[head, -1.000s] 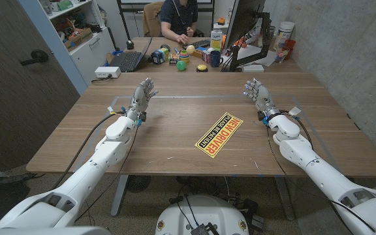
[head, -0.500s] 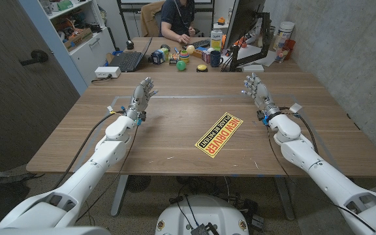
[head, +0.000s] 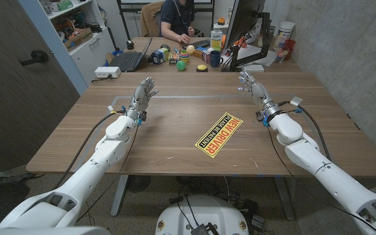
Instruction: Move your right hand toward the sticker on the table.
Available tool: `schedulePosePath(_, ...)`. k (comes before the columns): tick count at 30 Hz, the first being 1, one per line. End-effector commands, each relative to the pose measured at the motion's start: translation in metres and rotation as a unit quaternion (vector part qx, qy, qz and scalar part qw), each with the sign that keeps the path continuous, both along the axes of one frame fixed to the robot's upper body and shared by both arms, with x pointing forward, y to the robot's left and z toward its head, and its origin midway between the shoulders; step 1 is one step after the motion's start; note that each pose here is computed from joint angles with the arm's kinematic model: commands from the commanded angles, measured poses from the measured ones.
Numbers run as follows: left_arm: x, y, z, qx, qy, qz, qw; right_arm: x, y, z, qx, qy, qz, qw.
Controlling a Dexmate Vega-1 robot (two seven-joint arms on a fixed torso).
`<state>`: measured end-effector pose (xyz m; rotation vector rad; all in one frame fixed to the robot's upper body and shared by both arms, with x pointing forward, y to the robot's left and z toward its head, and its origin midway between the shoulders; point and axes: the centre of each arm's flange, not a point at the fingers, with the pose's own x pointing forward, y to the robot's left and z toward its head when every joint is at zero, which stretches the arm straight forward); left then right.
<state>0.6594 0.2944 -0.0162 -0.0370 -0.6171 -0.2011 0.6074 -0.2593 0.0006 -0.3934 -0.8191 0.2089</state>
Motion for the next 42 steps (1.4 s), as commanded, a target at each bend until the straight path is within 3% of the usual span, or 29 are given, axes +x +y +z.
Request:
schedulePosePath(1, -0.001, -0.001, 0.003, 0.004, -0.001, 0.001, 1.0, -0.03, 0.006, 0.01, -0.097, -0.088, -0.099, 0.9864)
schedulePosePath(12, -0.002, -0.005, 0.006, 0.008, -0.003, 0.0, 1.0, -0.053, 0.019, 0.015, -0.195, -0.139, -0.181, 0.9539)
schedulePosePath(21, -0.003, -0.005, 0.007, 0.008, -0.003, 0.001, 1.0, -0.059, 0.029, 0.008, -0.266, -0.145, -0.218, 0.9277)
schedulePosePath(26, -0.002, -0.005, 0.006, 0.006, -0.002, 0.001, 1.0, -0.063, 0.038, 0.002, -0.306, -0.155, -0.242, 0.9076)
schedulePosePath(32, -0.002, -0.004, 0.004, 0.006, 0.0, 0.002, 1.0, -0.065, 0.051, -0.008, -0.336, -0.149, -0.239, 0.8988)
schedulePosePath(42, -0.002, -0.003, 0.004, 0.007, 0.002, 0.003, 1.0, -0.069, 0.073, -0.023, -0.393, -0.142, -0.25, 0.8735)
